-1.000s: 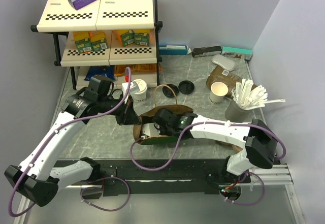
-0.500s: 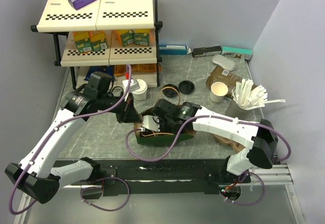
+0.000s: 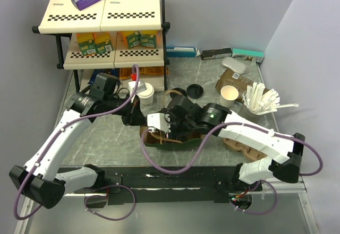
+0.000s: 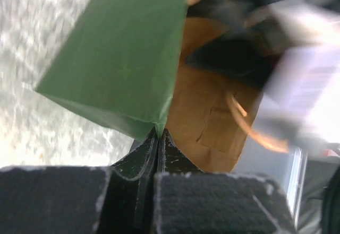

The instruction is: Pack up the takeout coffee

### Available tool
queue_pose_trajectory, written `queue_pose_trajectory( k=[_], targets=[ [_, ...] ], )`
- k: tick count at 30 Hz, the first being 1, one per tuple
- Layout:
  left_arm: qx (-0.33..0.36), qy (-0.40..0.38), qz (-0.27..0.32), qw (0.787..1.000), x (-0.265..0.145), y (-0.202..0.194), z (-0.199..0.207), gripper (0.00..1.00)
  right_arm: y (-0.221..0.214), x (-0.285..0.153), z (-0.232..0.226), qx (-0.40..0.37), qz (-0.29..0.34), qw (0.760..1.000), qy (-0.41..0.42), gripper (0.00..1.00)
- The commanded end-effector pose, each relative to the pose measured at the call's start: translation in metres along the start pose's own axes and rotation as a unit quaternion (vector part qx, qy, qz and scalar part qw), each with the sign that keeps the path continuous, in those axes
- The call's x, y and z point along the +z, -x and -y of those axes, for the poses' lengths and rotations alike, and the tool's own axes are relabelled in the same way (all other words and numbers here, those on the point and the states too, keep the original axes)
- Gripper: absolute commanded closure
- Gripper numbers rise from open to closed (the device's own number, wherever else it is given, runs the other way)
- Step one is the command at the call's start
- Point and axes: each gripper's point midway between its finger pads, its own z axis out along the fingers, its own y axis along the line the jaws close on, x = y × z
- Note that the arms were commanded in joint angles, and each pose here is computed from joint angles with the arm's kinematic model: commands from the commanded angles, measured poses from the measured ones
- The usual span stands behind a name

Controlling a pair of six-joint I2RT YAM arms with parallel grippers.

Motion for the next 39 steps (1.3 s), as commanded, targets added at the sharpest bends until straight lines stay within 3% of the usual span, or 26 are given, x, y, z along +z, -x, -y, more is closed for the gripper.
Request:
queue_pose_trajectory(
  k=[1, 2, 3, 4, 5, 8, 11, 12, 14, 15, 17, 20, 26, 32, 39],
  targets=[
    [0.002, 0.007, 0.005, 1.0, -0.004, -0.004, -0.004, 0.99, 0.021, -0.018, 0.007, -0.037, 0.074, 0.996, -0.028, 0.26],
    [0.002, 0.006, 0.006, 1.0, -0.003, -0.004, -0.004, 0.99, 0.024, -0.024, 0.001, -0.045, 0.091, 0.995, -0.022, 0.31],
    [0.002, 0.005, 0.006, 1.0, -0.003, -0.004, -0.004, 0.99, 0.024, -0.021, -0.009, -0.052, 0.106, 0.993, 0.0, 0.68],
    [0.003, 0.003, 0.007, 1.0, -0.003, -0.003, -0.004, 0.99, 0.028, -0.023, -0.01, -0.057, 0.121, 0.991, -0.001, 0.89],
    [0.001, 0.005, 0.004, 1.0, -0.002, -0.004, -0.007, 0.99, 0.032, -0.028, -0.011, -0.059, 0.135, 0.989, -0.002, 0.98],
    [0.005, 0.015, 0.001, 1.0, -0.003, -0.003, -0.011, 0.99, 0.051, -0.041, -0.006, -0.054, 0.17, 0.984, -0.008, 1.0],
    [0.01, 0.02, -0.001, 1.0, -0.004, -0.004, -0.012, 0.99, 0.083, -0.076, 0.023, -0.037, 0.215, 0.974, -0.06, 0.66],
    [0.011, 0.018, 0.0, 1.0, -0.005, -0.004, -0.01, 0.96, 0.098, -0.098, 0.034, -0.036, 0.24, 0.967, -0.079, 0.43],
    [0.018, 0.011, 0.002, 1.0, -0.005, -0.002, -0.008, 0.75, 0.108, -0.116, 0.04, -0.029, 0.258, 0.962, -0.088, 0.28],
    [0.024, 0.007, 0.006, 1.0, -0.007, 0.003, -0.005, 0.7, 0.113, -0.13, 0.042, -0.028, 0.271, 0.958, -0.093, 0.22],
    [0.034, 0.007, 0.007, 0.999, -0.009, 0.009, -0.005, 0.52, 0.117, -0.142, 0.037, -0.024, 0.284, 0.955, -0.081, 0.22],
    [0.065, 0.004, 0.024, 0.998, -0.016, 0.027, 0.003, 0.35, 0.116, -0.159, 0.028, -0.013, 0.294, 0.953, -0.064, 0.2],
    [0.158, 0.059, 0.1, 0.981, -0.032, 0.078, -0.001, 0.15, 0.073, -0.136, 0.004, 0.003, 0.253, 0.967, -0.021, 0.14],
    [0.23, 0.102, 0.14, 0.958, -0.028, 0.121, -0.028, 0.14, 0.051, -0.118, 0.007, 0.04, 0.233, 0.971, -0.022, 0.13],
    [0.244, 0.073, 0.15, 0.955, -0.009, 0.152, -0.041, 0.17, 0.041, -0.101, 0.015, 0.066, 0.22, 0.973, -0.014, 0.15]
  ],
)
